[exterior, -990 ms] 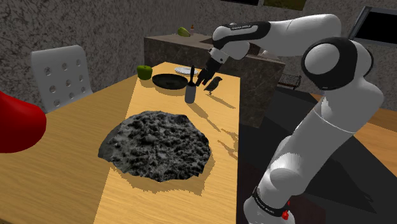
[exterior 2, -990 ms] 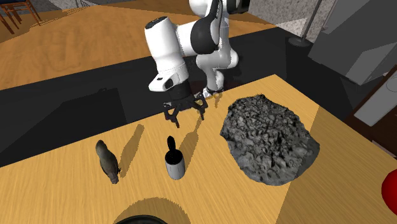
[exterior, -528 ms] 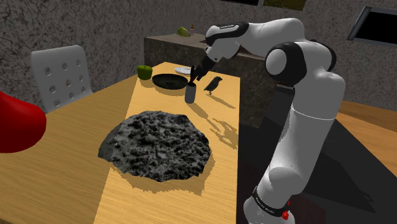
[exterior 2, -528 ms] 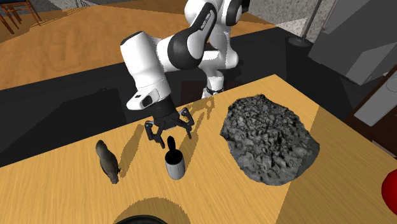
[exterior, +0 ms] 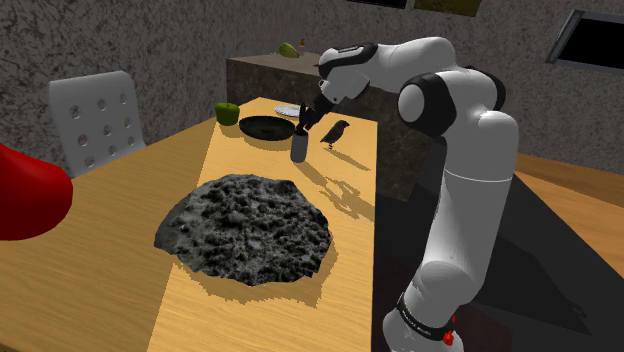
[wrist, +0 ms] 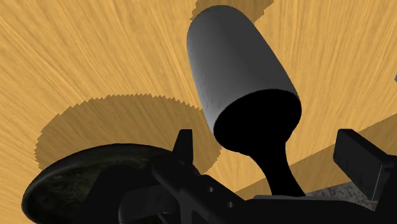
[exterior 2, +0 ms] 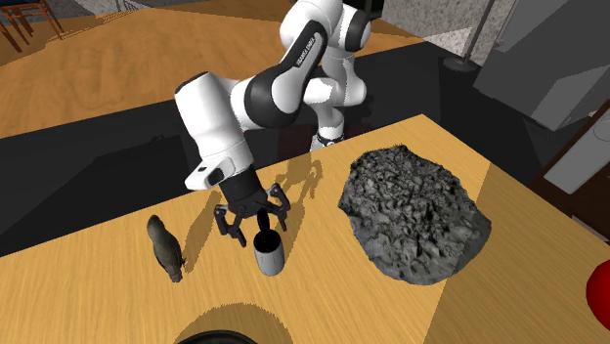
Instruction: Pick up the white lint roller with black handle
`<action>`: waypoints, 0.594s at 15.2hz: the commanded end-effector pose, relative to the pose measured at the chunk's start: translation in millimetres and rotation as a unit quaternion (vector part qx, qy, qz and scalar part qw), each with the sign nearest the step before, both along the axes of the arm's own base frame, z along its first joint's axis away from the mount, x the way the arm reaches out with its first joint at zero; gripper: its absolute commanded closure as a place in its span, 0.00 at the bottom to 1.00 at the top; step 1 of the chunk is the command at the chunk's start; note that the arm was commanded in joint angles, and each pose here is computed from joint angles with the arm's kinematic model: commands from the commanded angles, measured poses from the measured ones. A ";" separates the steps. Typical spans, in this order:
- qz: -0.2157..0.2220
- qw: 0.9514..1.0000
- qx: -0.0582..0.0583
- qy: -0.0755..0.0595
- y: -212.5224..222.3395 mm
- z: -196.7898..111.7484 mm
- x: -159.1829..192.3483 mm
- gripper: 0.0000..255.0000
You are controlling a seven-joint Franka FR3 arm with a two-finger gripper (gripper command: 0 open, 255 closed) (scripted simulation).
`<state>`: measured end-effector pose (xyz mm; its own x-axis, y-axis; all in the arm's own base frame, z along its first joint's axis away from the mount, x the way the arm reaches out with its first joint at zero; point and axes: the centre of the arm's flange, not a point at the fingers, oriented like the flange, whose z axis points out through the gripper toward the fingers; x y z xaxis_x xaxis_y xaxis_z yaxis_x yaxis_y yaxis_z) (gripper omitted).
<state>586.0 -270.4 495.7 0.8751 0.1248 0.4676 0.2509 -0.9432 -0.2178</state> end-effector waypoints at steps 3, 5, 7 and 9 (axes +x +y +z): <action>0.000 1.000 0.000 0.000 0.4 -13.8 0.7 0.00; 0.000 1.000 0.000 0.000 0.9 -13.4 0.1 1.00; 0.000 1.000 0.000 0.000 0.8 -13.8 0.1 1.00; 0.000 1.000 0.000 0.000 0.8 -13.6 -0.2 1.00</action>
<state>585.9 -269.7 483.2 0.8738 0.1250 0.4699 0.2513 -0.9434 -0.2163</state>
